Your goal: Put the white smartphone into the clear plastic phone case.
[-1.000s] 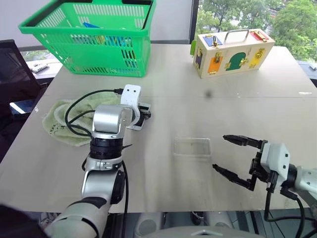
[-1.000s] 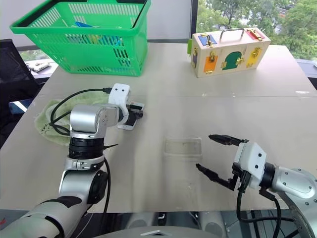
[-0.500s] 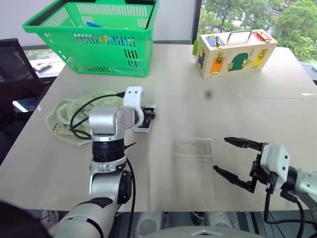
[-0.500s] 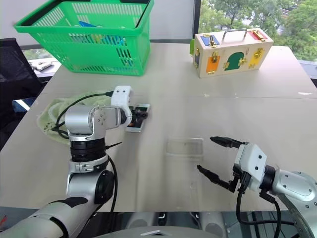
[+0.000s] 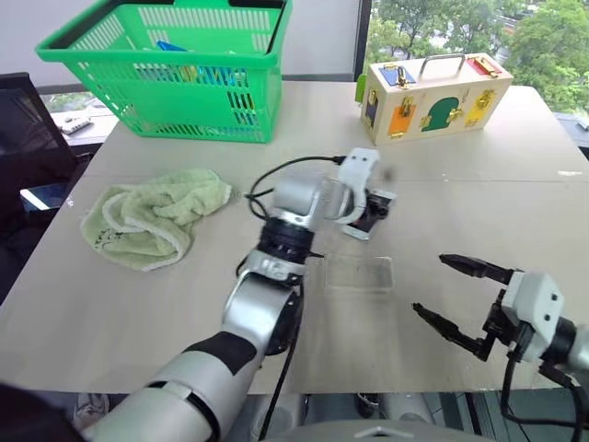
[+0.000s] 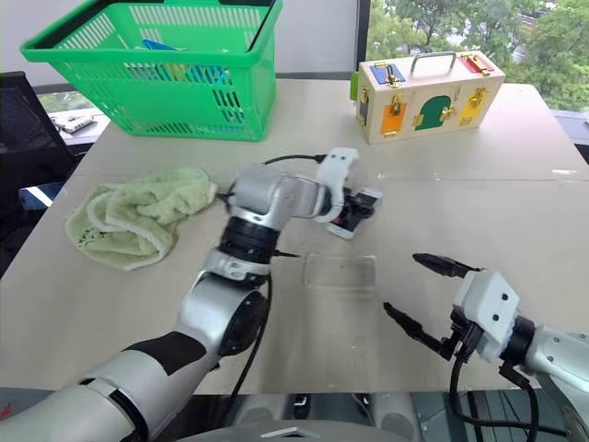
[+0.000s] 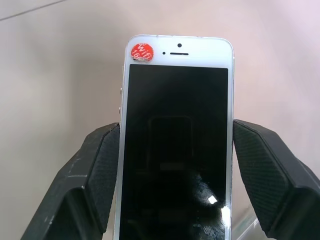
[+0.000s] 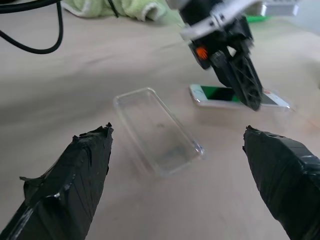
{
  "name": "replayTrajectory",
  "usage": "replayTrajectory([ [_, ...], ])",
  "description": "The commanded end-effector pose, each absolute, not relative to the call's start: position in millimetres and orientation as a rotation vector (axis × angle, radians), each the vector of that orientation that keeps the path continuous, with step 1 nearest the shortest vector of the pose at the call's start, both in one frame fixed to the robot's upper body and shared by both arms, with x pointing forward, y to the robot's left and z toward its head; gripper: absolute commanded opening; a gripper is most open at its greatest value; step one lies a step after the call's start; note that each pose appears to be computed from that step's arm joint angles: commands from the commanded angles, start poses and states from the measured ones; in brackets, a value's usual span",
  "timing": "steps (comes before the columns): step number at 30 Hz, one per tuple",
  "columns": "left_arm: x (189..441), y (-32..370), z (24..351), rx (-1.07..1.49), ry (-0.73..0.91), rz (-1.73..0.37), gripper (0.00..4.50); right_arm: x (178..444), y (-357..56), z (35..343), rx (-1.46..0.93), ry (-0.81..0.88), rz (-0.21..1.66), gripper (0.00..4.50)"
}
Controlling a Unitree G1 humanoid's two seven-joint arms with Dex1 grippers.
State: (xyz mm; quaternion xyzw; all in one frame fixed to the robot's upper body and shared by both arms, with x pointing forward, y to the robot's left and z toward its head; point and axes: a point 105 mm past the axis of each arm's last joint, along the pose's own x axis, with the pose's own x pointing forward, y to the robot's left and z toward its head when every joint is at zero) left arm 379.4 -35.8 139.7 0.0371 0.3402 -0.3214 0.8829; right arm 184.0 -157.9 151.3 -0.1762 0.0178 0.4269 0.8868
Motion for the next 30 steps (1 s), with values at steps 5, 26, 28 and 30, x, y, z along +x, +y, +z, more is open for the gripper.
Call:
replayTrajectory([
  [5, 372.2, -90.9, 134.4, 0.140, 0.623, -0.789, 4.29, 181.7, -159.0, 158.2, -0.381, 0.034, 0.801, 4.50],
  [26, 367.4, 36.8, 163.3, 0.101, 0.268, -0.972, 4.43, 306.1, -144.7, 132.6, -0.286, 0.220, 0.370, 4.50],
  [28, 378.5, 38.1, 153.9, 0.190, 0.269, -0.904, 4.43, 313.4, -144.7, 134.1, -0.294, 0.223, 0.345, 4.50],
  [30, 385.8, 36.9, 152.1, 0.217, 0.249, -0.864, 4.43, 317.8, -144.7, 135.4, -0.297, 0.225, 0.331, 4.50],
])
